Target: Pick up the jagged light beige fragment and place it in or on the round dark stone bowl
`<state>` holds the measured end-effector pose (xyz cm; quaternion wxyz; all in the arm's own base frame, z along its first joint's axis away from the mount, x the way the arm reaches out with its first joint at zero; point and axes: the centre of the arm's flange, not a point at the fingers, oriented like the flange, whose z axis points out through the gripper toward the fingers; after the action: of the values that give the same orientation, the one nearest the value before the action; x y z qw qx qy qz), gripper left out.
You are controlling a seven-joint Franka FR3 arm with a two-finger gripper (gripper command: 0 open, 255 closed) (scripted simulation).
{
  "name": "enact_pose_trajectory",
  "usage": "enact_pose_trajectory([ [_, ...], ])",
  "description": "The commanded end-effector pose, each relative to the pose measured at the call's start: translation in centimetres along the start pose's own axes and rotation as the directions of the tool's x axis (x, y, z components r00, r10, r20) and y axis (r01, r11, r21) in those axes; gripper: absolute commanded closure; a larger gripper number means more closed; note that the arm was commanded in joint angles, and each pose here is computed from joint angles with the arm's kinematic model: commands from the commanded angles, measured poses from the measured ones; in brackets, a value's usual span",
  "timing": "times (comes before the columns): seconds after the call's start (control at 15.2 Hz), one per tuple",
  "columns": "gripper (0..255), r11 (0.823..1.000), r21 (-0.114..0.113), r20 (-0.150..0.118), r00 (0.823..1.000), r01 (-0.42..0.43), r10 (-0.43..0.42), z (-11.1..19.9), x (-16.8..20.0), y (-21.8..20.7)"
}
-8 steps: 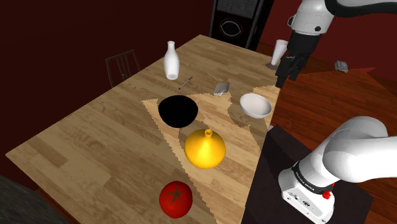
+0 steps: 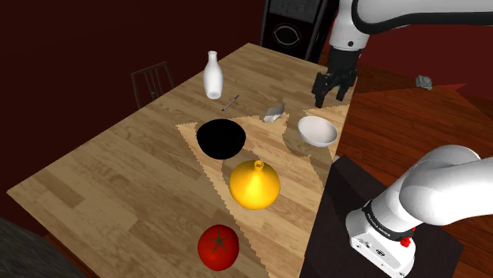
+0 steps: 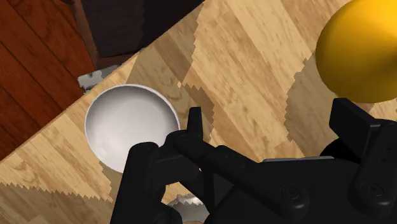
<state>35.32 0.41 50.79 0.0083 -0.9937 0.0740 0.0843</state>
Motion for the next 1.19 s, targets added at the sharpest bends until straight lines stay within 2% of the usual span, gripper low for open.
enact_pose_trajectory([
  [0.0, 0, 0.999, -0.004, 0.005, 0.999, -0.054, 0.054, 1.2, 2.8, -0.1],
  [0.26, 0, 0.988, -0.013, 0.017, 0.988, -0.156, 0.157, 3.3, 7.8, -0.3],
  [0.53, 0, 0.966, -0.023, 0.027, 0.966, -0.257, 0.258, 5.5, 12.8, 0.2],
  [0.79, 0, 0.934, -0.034, 0.036, 0.934, -0.355, 0.356, 7.7, 17.7, 1.1],
  [1.12, 0, 0.880, -0.048, 0.045, 0.880, -0.472, 0.474, 10.5, 23.6, 3.0],
])
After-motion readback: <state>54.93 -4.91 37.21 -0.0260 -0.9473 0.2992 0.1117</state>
